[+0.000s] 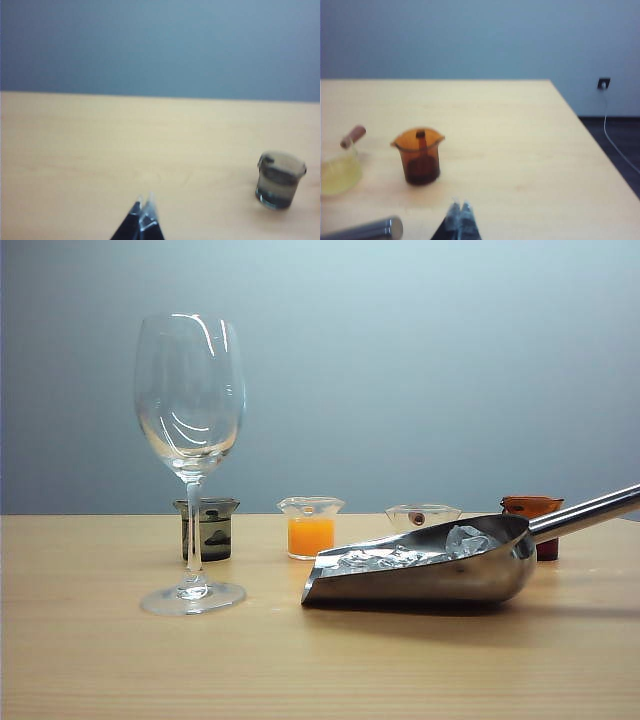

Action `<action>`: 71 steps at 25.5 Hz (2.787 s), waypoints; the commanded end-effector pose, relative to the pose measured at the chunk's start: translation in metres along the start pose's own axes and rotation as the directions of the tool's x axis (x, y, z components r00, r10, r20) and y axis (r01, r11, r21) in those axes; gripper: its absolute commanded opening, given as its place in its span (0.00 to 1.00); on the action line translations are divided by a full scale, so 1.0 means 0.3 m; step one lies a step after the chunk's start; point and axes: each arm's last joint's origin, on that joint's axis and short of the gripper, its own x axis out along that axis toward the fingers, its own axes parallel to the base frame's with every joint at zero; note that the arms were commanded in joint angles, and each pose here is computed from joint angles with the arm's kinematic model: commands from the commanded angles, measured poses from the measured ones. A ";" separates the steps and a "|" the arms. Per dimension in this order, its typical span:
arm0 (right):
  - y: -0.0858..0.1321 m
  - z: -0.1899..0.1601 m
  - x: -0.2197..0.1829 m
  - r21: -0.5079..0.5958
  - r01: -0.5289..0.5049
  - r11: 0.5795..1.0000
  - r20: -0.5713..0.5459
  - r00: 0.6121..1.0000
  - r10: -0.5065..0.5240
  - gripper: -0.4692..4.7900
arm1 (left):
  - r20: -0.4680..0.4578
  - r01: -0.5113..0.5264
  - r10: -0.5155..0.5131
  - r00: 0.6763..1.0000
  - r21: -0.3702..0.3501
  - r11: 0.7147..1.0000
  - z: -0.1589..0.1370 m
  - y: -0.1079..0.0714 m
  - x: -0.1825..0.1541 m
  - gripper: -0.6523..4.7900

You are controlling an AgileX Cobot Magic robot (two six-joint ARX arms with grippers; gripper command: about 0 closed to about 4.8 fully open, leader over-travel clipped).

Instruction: Pick up the ice scoop on the desk filled with ice cubes, pour the ice into the goblet, and finally put the scoop back on the table.

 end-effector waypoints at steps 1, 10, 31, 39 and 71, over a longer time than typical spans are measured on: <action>-0.001 0.082 -0.014 0.050 0.002 0.999 0.099 0.995 -0.007 0.09 | 0.078 -0.027 0.030 0.996 -0.043 0.999 0.068 0.003 -0.008 0.11; -0.002 0.308 -0.050 0.058 0.012 0.998 0.200 0.980 -0.023 0.09 | 0.091 -0.044 0.050 0.995 -0.074 0.996 0.263 0.005 -0.022 0.11; 0.065 0.475 0.173 0.552 -0.089 0.829 -0.122 0.975 0.186 0.09 | -0.100 0.450 -0.461 0.882 -0.116 0.885 0.576 -0.122 0.151 0.11; 0.075 0.413 0.193 0.643 -0.065 0.763 -0.224 0.937 0.268 0.09 | -0.158 0.515 -0.530 0.833 -0.129 0.847 0.585 -0.160 0.157 0.11; 0.093 0.093 0.164 0.857 0.173 0.484 -0.422 0.777 0.468 0.87 | -0.169 0.521 -0.531 0.830 -0.103 0.847 0.594 -0.159 0.153 0.11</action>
